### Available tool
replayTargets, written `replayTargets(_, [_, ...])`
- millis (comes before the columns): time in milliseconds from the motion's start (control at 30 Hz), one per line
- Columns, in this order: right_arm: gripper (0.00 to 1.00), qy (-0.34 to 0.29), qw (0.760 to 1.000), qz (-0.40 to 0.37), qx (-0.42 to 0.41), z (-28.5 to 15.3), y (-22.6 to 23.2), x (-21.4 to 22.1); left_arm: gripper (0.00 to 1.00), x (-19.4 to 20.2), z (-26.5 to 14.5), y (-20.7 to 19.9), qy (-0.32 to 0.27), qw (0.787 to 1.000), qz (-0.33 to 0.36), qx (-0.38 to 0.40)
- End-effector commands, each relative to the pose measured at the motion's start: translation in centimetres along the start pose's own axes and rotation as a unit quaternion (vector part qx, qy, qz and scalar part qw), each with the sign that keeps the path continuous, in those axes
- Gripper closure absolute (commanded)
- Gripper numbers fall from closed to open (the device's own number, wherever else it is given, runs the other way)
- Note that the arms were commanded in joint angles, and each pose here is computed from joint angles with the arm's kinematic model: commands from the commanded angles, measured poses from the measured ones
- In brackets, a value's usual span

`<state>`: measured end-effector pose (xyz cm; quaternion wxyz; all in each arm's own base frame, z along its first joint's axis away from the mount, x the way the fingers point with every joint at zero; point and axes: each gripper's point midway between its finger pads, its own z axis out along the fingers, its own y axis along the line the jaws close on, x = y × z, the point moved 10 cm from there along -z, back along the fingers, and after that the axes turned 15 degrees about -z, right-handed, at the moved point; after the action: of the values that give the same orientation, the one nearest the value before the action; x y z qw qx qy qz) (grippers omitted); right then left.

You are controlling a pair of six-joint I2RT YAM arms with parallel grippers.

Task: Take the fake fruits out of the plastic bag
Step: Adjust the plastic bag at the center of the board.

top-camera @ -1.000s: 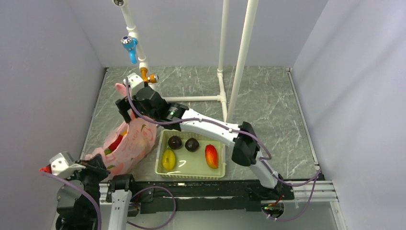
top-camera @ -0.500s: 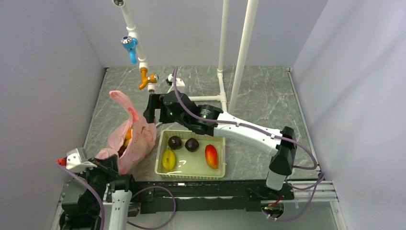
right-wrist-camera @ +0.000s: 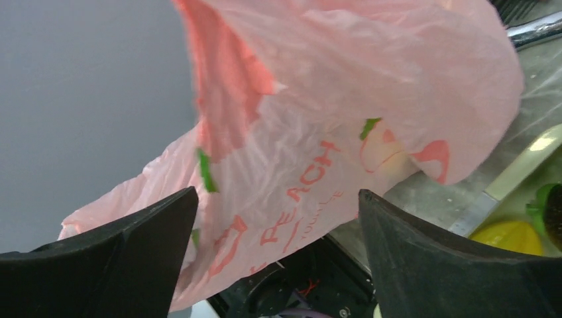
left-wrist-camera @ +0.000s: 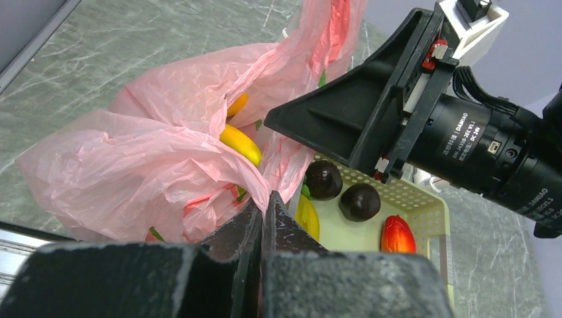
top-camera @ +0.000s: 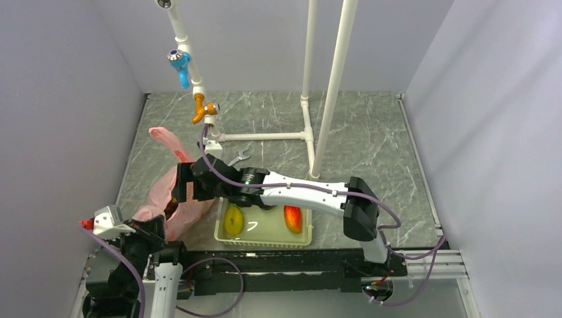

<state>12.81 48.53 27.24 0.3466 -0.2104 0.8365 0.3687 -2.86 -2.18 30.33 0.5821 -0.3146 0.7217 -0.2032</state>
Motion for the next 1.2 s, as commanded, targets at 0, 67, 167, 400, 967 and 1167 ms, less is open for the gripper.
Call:
replayTargets(0, [0.15,-0.049,0.998,0.023,-0.023,-0.8,1.2,-1.3,0.94,-0.4,-0.5,-0.5,0.002,1.0,0.01,0.016])
replayTargets(67, [0.41,-0.058,0.998,0.017,-0.022,-0.9,0.9,-1.3,0.91,-0.7,-0.8,-0.8,0.006,1.0,0.015,0.017])
replayTargets(167, [0.74,-0.072,0.997,-0.01,-0.04,-1.4,0.7,-1.4,0.77,-1.1,-1.5,-1.4,0.014,0.999,0.028,0.03])
replayTargets(400, [1.0,-0.086,0.988,-0.068,-0.111,-3.0,0.4,-0.7,0.43,-4.3,-5.5,-3.4,-0.015,0.996,0.078,0.028])
replayTargets(967, [1.0,-0.124,0.973,-0.1,-0.168,-5.7,-0.7,0.1,0.13,-6.4,2.5,-4.9,0.014,0.993,0.118,0.006])
replayTargets(1167, [1.0,-0.121,0.973,-0.113,-0.162,-5.9,-1.9,0.7,0.01,-5.0,6.1,-3.1,0.028,0.988,0.152,-0.013])
